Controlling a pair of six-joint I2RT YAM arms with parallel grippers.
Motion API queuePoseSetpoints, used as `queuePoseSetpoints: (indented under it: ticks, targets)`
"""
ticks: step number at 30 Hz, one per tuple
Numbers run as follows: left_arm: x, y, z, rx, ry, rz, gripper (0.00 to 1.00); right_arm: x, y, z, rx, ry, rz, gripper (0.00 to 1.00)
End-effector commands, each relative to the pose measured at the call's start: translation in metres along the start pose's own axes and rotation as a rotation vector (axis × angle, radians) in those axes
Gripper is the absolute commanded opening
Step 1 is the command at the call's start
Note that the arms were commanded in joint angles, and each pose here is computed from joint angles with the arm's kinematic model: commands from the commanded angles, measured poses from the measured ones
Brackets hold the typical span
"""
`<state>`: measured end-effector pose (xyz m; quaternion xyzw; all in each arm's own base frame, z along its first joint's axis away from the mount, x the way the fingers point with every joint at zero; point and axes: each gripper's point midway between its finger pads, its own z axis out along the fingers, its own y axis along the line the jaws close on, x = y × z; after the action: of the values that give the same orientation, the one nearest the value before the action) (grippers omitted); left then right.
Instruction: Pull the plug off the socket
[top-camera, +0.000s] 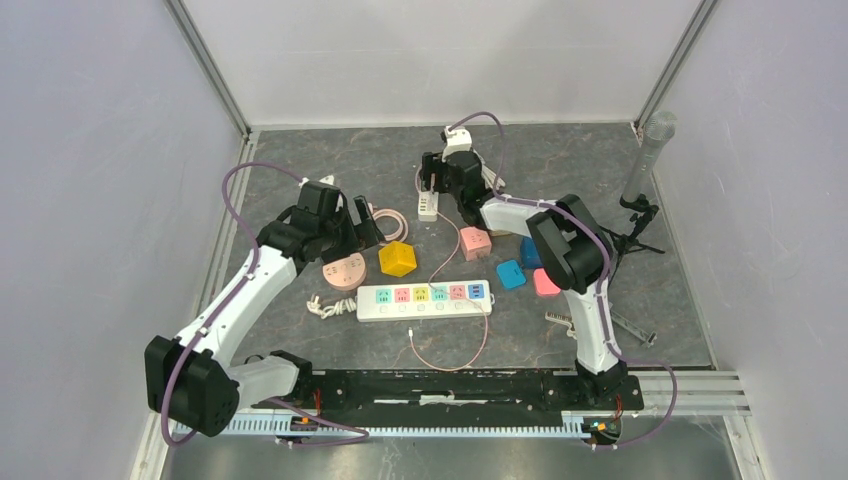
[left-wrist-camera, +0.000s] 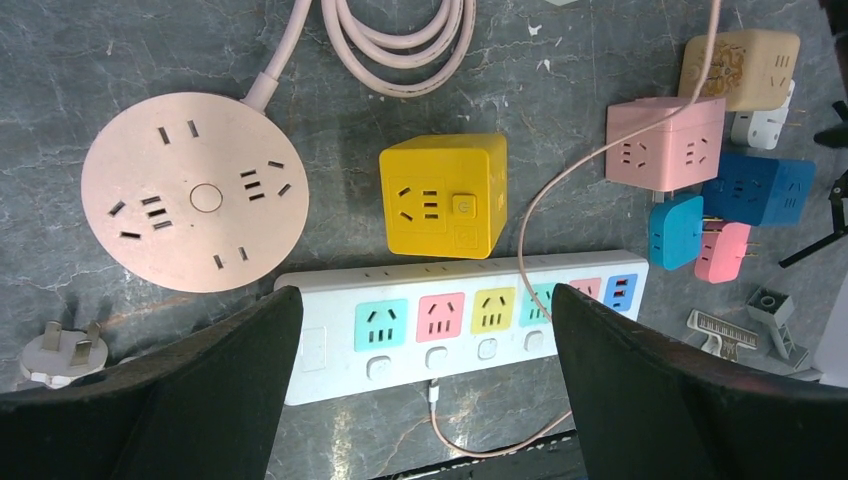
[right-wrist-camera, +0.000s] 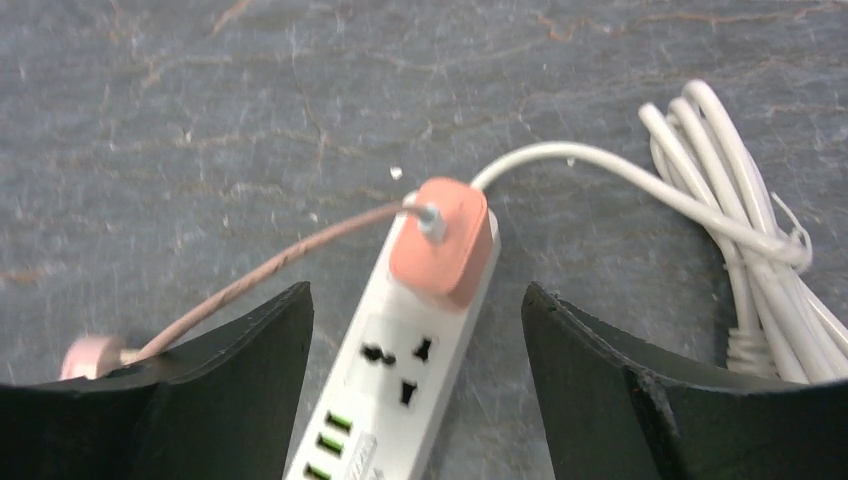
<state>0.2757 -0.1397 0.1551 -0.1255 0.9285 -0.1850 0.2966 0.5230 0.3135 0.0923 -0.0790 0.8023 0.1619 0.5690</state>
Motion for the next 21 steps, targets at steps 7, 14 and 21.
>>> queuePoseSetpoints:
  ticks: [7, 14, 21]
  targets:
    - [-0.004, -0.005, 0.005, 0.026, -0.002, 0.040, 1.00, -0.028, 0.000, 0.044, 0.018, -0.059, 0.142, 0.64]
    - [0.000, -0.003, 0.009, 0.017, 0.020, 0.034, 1.00, -0.010, 0.002, 0.046, -0.004, 0.000, 0.142, 0.54]
    - [0.000, -0.007, 0.012, 0.025, 0.033, 0.024, 1.00, -0.018, 0.004, 0.037, -0.025, -0.007, 0.099, 0.26]
